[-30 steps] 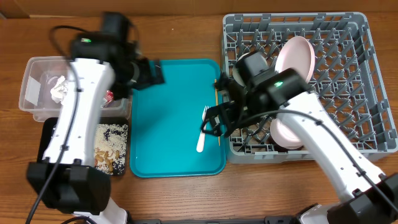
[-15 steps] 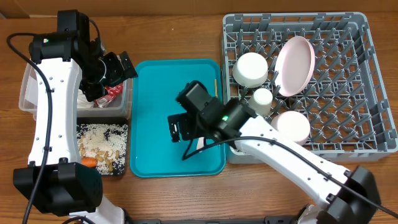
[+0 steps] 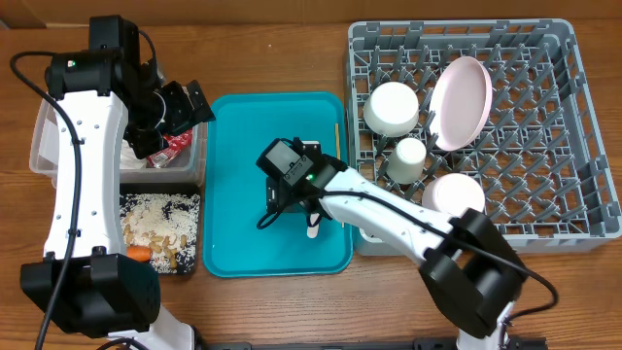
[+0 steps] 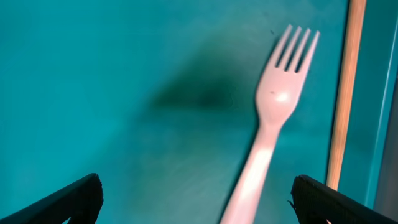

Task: Sort waste into correct bins and load items into the dishwasher
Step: 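Move the right gripper over the white fork on the teal tray, then lower the right gripper and grasp the white fork's handle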

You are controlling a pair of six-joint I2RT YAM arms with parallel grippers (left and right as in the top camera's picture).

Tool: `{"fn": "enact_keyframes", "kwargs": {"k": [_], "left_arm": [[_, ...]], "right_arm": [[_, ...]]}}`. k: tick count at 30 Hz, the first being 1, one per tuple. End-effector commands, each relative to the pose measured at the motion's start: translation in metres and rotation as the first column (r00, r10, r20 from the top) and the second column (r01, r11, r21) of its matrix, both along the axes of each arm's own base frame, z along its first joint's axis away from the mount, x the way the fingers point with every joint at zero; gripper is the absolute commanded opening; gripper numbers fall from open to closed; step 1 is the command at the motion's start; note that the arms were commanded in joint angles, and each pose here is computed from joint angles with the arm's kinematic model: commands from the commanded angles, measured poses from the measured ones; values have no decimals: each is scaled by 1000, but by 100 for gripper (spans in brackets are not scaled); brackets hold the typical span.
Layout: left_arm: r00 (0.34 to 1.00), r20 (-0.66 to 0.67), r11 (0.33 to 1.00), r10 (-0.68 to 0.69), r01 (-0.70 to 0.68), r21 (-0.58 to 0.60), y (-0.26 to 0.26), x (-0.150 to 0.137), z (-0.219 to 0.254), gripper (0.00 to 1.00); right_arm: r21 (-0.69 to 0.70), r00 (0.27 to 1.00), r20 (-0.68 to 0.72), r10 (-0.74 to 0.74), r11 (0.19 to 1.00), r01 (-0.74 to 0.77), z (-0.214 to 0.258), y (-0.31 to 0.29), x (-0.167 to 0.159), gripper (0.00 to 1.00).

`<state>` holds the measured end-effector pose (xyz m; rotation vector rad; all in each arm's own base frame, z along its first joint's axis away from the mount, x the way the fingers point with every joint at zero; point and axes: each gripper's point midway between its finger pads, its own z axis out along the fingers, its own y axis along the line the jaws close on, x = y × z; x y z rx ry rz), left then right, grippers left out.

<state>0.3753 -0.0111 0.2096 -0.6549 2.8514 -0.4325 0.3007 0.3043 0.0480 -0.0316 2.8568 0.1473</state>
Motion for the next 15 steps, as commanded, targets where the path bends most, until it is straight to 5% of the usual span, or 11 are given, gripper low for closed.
{"fn": "enact_keyframes", "kwargs": {"k": [1, 15], "left_arm": [[1000, 15, 1000, -1, 2, -18, -3, 3, 5, 100], [1000, 15, 1000, -1, 2, -18, -3, 3, 5, 100]], "right_arm": [[-20, 998, 7, -59, 998, 59, -6, -12, 10, 100], [74, 998, -55, -40, 996, 44, -9, 4, 5, 100]]}}
